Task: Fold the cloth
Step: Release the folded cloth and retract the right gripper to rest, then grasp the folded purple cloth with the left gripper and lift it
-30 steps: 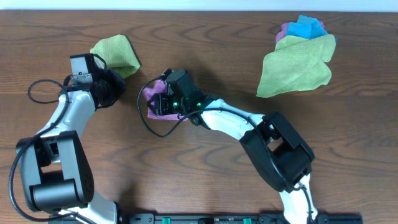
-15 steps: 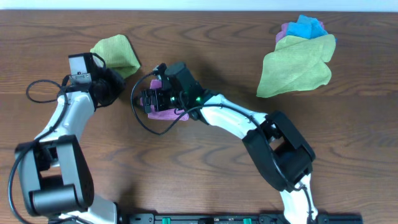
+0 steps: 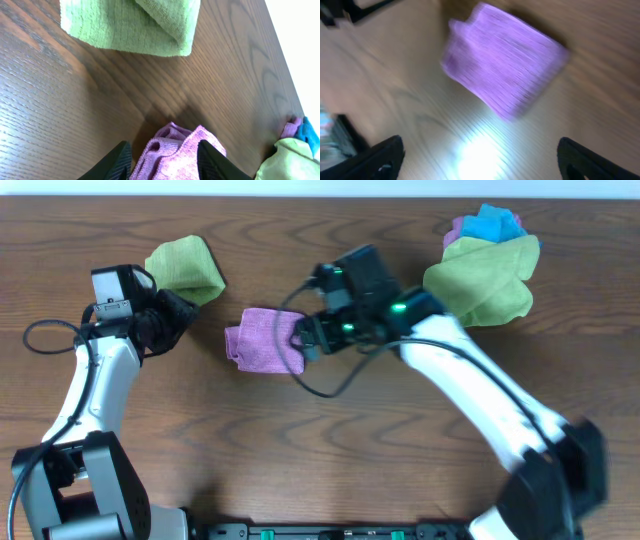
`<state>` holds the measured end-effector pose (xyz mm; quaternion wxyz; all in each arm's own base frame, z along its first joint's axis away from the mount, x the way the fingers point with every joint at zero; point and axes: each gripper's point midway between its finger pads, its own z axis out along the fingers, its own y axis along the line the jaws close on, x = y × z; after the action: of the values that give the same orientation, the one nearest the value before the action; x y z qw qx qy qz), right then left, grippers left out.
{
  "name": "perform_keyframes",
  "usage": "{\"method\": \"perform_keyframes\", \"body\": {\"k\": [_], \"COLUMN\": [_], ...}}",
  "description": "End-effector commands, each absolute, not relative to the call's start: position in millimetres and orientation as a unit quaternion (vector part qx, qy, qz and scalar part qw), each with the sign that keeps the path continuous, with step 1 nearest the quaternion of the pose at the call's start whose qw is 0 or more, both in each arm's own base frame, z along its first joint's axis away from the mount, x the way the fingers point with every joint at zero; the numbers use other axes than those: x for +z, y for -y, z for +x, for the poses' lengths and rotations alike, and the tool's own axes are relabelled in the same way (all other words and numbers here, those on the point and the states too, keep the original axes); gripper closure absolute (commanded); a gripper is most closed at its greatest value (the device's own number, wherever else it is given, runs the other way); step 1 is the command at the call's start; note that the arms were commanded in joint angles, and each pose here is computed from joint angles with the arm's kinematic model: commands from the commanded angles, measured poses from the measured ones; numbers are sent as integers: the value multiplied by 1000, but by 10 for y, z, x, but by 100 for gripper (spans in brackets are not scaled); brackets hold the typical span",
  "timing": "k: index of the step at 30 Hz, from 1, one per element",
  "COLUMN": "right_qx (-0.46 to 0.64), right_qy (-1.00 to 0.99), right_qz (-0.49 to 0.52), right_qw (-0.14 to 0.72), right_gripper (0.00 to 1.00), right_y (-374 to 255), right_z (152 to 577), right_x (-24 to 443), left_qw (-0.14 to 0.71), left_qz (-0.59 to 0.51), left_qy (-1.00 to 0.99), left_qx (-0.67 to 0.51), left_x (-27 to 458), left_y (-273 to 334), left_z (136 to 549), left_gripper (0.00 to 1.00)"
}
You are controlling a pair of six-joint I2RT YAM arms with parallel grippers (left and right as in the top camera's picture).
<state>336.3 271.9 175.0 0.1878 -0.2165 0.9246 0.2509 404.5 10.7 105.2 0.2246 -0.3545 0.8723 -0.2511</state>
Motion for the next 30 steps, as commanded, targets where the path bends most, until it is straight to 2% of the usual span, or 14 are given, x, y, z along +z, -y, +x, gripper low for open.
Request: {"method": "perform_keyframes", "body": {"k": [1, 6, 13, 19, 21, 23, 24, 30], "right_qx": [178, 162, 182, 184, 187, 187, 182, 163], "right_qy": [-932, -946, -940, -938, -937, -936, -937, -943], "right_qz": [-226, -177, -91, -20, -9, -9, -7, -1], "right_qw": [220, 219, 275, 292, 296, 298, 297, 290], "right_gripper": [8, 11, 7, 1, 1, 1, 1, 1], "right_y": [-2283, -1771, -1331, -1081, -1047, -1029, -1010, -942], "right_z": [3372, 2948, 2422, 2062, 2010, 1973, 1966, 1940], "right_x": [1855, 1708, 1552, 1346, 1302, 1269, 1254, 1201], "left_qw": [216, 178, 133, 99, 91, 82, 79, 48], "left_qz": [-368, -372, -358, -354, -346, -341, -340, -323], "left_qy": [-864, -869, -873, -875, -876, -875, -876, -885], "left_qx": [-268, -274, -303, -315, -325, -333, -332, -331], "left_x": [1156, 1089, 1073, 1039, 1028, 1016, 1003, 819], "left_y": [-65, 28, 242, 331, 377, 421, 431, 609], "left_z": [4030, 3891, 3745, 3607, 3569, 3533, 3518, 3328], "left_gripper": [55, 53, 48, 28, 17, 2, 5, 5]}}
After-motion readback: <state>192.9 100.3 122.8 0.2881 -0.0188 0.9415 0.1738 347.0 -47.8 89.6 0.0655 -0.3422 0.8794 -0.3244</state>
